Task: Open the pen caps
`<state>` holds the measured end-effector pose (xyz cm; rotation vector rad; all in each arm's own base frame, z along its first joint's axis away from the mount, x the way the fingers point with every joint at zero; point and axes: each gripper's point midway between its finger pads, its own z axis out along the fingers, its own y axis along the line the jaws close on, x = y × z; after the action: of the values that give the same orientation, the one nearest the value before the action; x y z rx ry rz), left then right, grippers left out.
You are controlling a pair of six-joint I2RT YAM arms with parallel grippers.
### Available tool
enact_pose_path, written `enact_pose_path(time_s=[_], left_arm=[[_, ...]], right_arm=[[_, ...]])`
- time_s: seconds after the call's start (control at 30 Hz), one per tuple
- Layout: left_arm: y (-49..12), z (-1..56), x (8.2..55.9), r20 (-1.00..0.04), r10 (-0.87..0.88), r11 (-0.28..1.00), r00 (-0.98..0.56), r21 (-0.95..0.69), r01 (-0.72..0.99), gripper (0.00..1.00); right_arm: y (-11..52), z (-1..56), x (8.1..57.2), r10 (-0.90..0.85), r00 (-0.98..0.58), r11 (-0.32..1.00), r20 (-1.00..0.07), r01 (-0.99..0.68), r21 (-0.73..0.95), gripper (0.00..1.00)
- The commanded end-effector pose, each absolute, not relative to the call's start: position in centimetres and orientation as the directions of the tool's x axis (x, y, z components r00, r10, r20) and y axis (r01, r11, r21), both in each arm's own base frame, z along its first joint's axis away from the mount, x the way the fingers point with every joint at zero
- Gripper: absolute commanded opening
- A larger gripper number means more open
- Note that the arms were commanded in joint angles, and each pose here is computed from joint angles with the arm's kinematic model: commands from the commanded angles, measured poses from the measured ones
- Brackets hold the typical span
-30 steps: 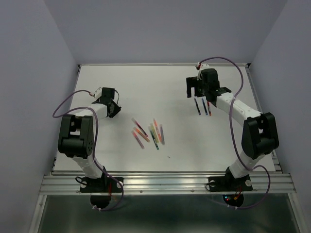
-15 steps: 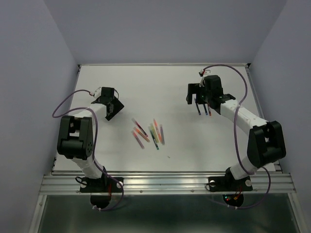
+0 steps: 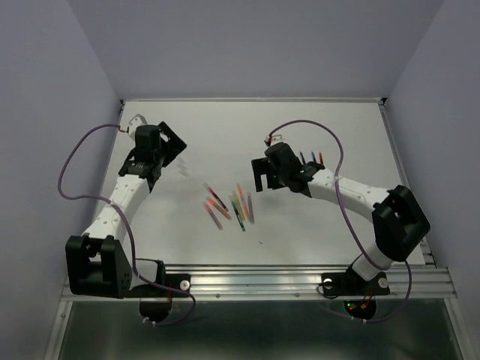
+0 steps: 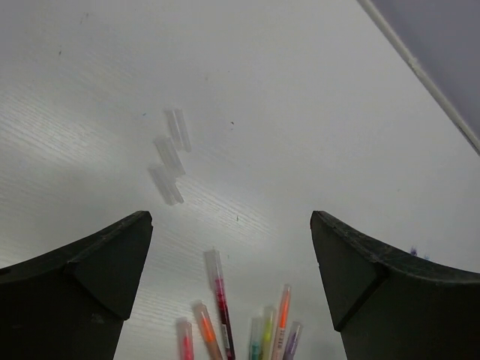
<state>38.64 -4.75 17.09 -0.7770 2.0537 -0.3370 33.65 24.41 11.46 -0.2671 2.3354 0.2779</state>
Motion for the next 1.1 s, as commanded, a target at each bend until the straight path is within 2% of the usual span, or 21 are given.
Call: enact_pose_path(time_s=[0.0, 0.27, 0.67, 1.07], left_arm=[[-4.6, 21.1, 37.8, -0.696, -0.627, 0.778, -0.35, -0.537, -0.327, 0.99], [-4.0, 21.6, 36.7, -0.711, -0.624, 0.779, -0.326, -0.533, -0.329, 0.99], [-4.2, 20.7, 36.3, -0.703, -0.624, 0.78, -0.341, -0.534, -0.326, 0.99], [-4.1, 20.6, 36.3, -0.705, -0.623, 0.78, -0.338, -0.53, -0.332, 0.99]], right_arm=[[25.2, 10.8, 33.2, -0.087, -0.697, 0.979, -0.711, -0.192, 0.07, 1.0], [27.6, 7.3, 31.4, -0.153, -0.748, 0.974, -0.646, -0.225, 0.03, 1.0], [29.7, 5.6, 30.2, -0.202, -0.76, 0.964, -0.618, -0.267, 0.013, 1.0], [28.9, 3.2, 28.7, -0.24, -0.791, 0.968, -0.563, -0.241, -0.074, 1.0]])
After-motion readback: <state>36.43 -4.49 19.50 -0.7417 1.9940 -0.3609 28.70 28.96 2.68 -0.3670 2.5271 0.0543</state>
